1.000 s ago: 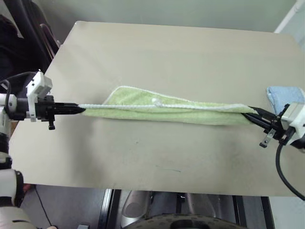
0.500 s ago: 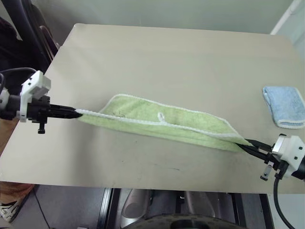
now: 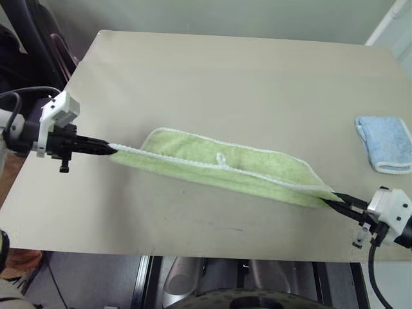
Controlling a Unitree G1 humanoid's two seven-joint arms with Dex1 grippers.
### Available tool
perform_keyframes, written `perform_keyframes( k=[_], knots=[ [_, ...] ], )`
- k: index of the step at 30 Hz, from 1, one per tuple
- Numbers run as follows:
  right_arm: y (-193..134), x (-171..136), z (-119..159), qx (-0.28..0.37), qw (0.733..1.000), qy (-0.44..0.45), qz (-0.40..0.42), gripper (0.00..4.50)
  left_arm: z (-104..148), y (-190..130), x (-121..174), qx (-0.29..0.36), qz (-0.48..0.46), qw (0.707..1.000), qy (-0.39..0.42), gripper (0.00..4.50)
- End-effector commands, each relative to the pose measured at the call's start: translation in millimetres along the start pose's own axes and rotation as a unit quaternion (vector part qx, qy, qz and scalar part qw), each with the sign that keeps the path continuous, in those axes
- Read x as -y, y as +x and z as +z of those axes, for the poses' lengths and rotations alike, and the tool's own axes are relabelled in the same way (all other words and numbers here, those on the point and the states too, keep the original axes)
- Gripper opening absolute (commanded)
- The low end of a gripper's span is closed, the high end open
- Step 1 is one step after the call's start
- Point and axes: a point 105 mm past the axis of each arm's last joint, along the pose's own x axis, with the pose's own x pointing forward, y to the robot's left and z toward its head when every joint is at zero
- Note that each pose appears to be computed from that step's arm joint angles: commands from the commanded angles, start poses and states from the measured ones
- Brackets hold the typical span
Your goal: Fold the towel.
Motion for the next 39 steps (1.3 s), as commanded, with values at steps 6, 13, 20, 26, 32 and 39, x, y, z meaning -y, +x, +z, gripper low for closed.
perform_keyframes(
  k=[6,13,20,26,32,39],
  knots=[
    [7,24,-8,-0.016,0.999,0.009,-0.046,0.0,26,22,-23,0.073,0.005,0.997,0.013,0.01],
    [16,37,-15,-0.024,0.998,-0.002,-0.053,0.0,40,52,-29,0.101,-0.002,0.995,0.025,0.01],
    [25,40,-18,-0.013,0.998,-0.007,-0.057,0.0,37,62,-31,0.088,-0.002,0.996,0.026,0.01],
    [26,50,-20,-0.008,0.996,-0.014,-0.083,0.0,32,64,-33,0.081,0.009,0.996,0.019,0.01],
    [29,55,-34,-0.032,0.997,-0.009,-0.074,0.0,31,71,-39,0.102,0.041,0.994,0.012,0.01],
    [35,51,-27,-0.018,0.998,0.061,-0.029,0.0,28,80,-37,0.099,0.029,0.995,0.011,0.01]
  ],
)
